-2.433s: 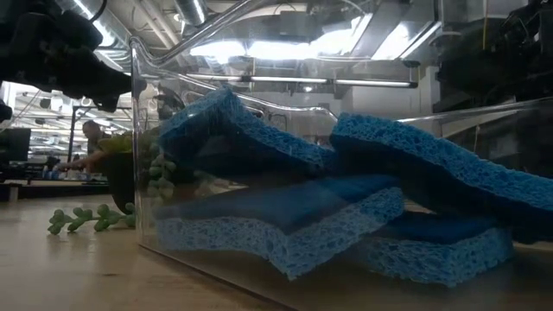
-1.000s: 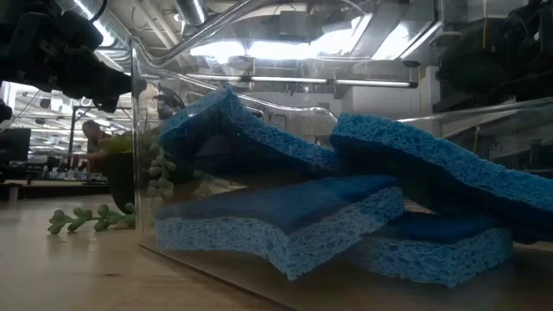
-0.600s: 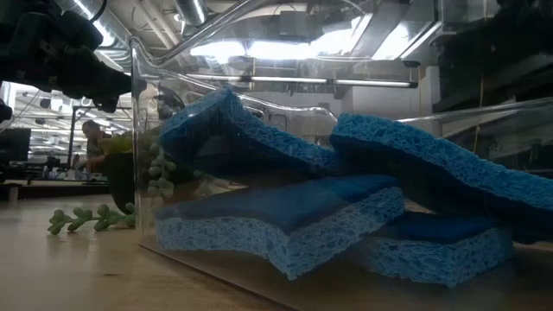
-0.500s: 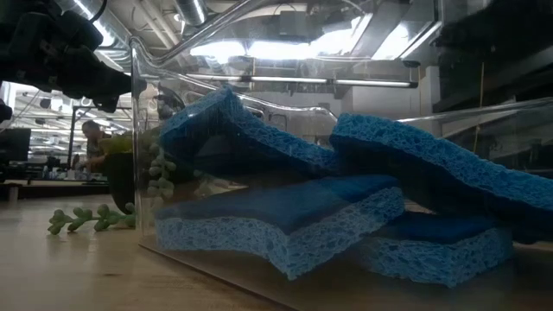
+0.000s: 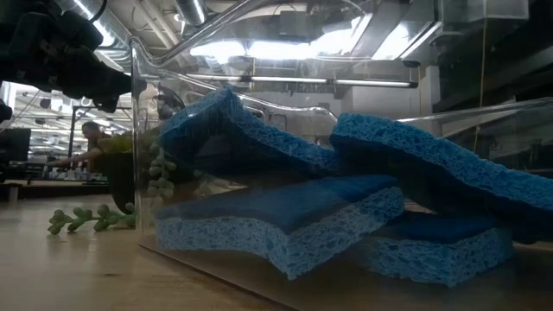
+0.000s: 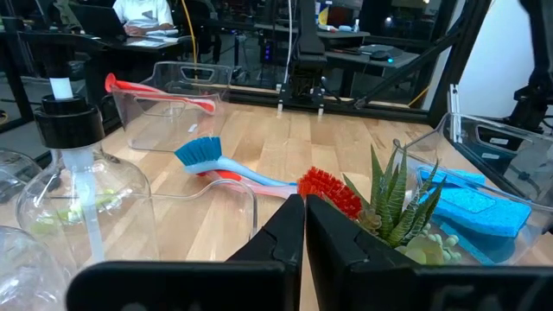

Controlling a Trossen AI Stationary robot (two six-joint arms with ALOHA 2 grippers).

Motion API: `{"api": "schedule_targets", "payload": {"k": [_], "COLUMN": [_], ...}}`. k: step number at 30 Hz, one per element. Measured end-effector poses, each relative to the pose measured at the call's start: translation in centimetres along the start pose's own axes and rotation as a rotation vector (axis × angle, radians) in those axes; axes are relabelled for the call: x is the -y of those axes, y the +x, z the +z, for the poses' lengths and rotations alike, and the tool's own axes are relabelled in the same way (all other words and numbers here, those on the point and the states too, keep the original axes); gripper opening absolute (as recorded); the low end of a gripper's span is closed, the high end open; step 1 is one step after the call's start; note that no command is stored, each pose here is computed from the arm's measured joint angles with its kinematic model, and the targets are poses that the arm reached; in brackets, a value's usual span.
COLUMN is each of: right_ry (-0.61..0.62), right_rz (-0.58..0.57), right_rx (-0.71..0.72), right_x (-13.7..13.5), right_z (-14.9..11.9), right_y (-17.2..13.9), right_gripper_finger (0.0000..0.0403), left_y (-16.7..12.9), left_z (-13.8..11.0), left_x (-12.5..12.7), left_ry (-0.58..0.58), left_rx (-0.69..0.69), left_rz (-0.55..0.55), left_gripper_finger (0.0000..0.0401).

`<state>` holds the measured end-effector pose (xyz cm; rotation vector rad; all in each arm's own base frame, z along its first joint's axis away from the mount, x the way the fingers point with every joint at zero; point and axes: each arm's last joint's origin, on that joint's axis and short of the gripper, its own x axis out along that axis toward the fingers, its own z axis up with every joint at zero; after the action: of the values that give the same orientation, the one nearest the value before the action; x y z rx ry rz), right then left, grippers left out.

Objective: Pick & Place Kitchen Sink Supplies
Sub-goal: Put the yellow dish brush into the top right transparent bin

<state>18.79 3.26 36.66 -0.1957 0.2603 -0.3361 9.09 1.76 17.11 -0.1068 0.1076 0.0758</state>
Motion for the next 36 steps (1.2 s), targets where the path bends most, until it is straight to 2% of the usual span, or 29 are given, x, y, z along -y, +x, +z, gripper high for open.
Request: {"api": "schedule_targets", "payload": {"k": [3, 10, 15, 19, 26, 32, 36], "right_ry": [0.003, 0.050, 0.039, -0.020, -0.010, -0.003, 0.051], "right_rz": [-0.027, -0.137, -0.219, -0.187, -0.146, -0.161, -0.150], "right_rx": [0.006, -0.071, -0.140, -0.178, -0.188, -0.249, -0.303], "right_x": [-0.6, -0.6, 0.3, 1.4, 3.5, 4.8, 5.4], "right_z": [1.6, 2.9, 2.5, 2.2, 0.2, -2.0, -3.6], "right_y": [2.1, 8.1, 12.9, 16.2, 20.9, 23.0, 24.1], "right_gripper_finger": [0.0149, 0.0149, 0.0149, 0.0149, 0.0149, 0.0149, 0.0152], "left_y": [0.0, 0.0, 0.0, 0.0, 0.0, 0.0, 0.0], "left_z": [0.0, 0.0, 0.0, 0.0, 0.0, 0.0, 0.0], "left_x": [0.0, 0.0, 0.0, 0.0, 0.0, 0.0, 0.0], "left_ry": [0.000, 0.000, 0.000, 0.000, 0.000, 0.000, 0.000], "left_rx": [0.000, 0.000, 0.000, 0.000, 0.000, 0.000, 0.000], "left_rz": [0.000, 0.000, 0.000, 0.000, 0.000, 0.000, 0.000], "left_gripper_finger": [0.0009, 0.0006, 0.0010, 0.0010, 0.0006, 0.0007, 0.0010]}}
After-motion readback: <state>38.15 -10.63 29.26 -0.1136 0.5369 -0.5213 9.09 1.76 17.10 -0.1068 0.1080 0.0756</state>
